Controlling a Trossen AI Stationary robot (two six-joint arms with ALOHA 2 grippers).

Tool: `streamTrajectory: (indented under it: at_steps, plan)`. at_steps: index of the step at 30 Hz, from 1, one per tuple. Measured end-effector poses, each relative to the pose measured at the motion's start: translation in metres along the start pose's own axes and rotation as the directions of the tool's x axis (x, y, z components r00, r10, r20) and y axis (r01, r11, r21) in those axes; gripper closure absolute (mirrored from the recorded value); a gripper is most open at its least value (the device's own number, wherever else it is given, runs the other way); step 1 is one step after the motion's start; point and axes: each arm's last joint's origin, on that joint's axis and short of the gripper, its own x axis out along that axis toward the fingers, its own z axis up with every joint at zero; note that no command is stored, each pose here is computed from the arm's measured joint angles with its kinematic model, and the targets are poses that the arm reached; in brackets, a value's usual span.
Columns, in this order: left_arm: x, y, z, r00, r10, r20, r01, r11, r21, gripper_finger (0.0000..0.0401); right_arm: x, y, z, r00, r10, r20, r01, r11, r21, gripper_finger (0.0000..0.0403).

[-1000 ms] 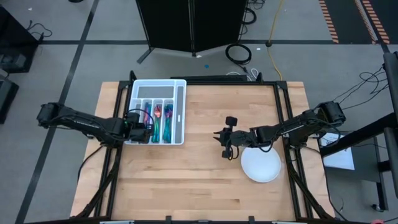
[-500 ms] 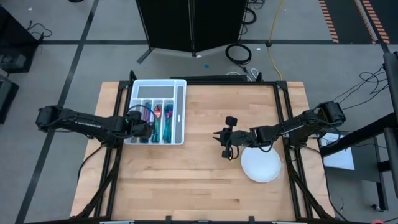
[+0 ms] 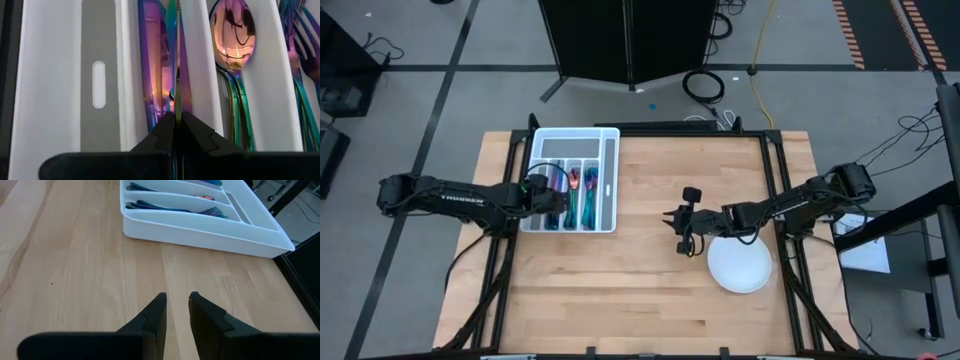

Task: Sort silverware
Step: Put the iridescent knife into the white silverware tray

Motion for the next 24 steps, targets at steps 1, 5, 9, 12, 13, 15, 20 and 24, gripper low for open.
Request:
streamTrajectory:
  at_steps: [1,5,9,12,13,15,20,24]
  plan:
    - [0.0,-0.0002,0.0,1.0,-0.002,0.0,0.002,1.0,0.0,0.0377,0.0,0.0,0.0,1.0,0.0,0.0,0.0,1.0,0.0,0.0335]
    - [0.0,-0.0003,0.0001,1.0,-0.003,0.001,0.003,1.0,-0.001,0.0377,0.0,0.0,0.0,1.0,0.0,0.0,0.0,1.0,0.0,0.0335]
    - [-0.0001,-0.0009,0.0002,1.0,-0.009,0.003,0.009,1.0,-0.003,0.0377,0.0,0.0,0.0,1.0,0.0,0.0,0.0,1.0,0.0,0.0335]
    - [-0.0001,-0.0018,0.0004,1.0,-0.016,0.006,0.016,1.0,0.0,0.0377,0.0,0.0,0.0,1.0,0.0,0.0,0.0,1.0,0.0,0.0335]
    - [-0.0001,-0.0023,0.0006,1.0,-0.021,0.008,0.021,1.0,-0.003,0.0377,0.0,0.0,0.0,1.0,0.0,0.0,0.0,1.0,0.0,0.0335]
    - [-0.0002,-0.0025,0.0008,1.0,-0.022,0.013,0.022,1.0,-0.004,0.0376,0.0,0.0,0.0,1.0,0.0,0.0,0.0,1.0,0.0,0.0335]
    - [-0.0001,-0.0024,0.0008,1.0,-0.02,0.014,0.021,1.0,-0.005,0.0355,0.0,0.0,0.0,1.0,0.0,0.0,0.0,1.0,0.0,0.0335]
    - [-0.0001,-0.0024,0.0008,1.0,-0.02,0.013,0.021,1.0,-0.011,0.0323,0.0,0.0,0.0,1.0,0.0,0.0,0.0,1.0,0.0,0.0335]
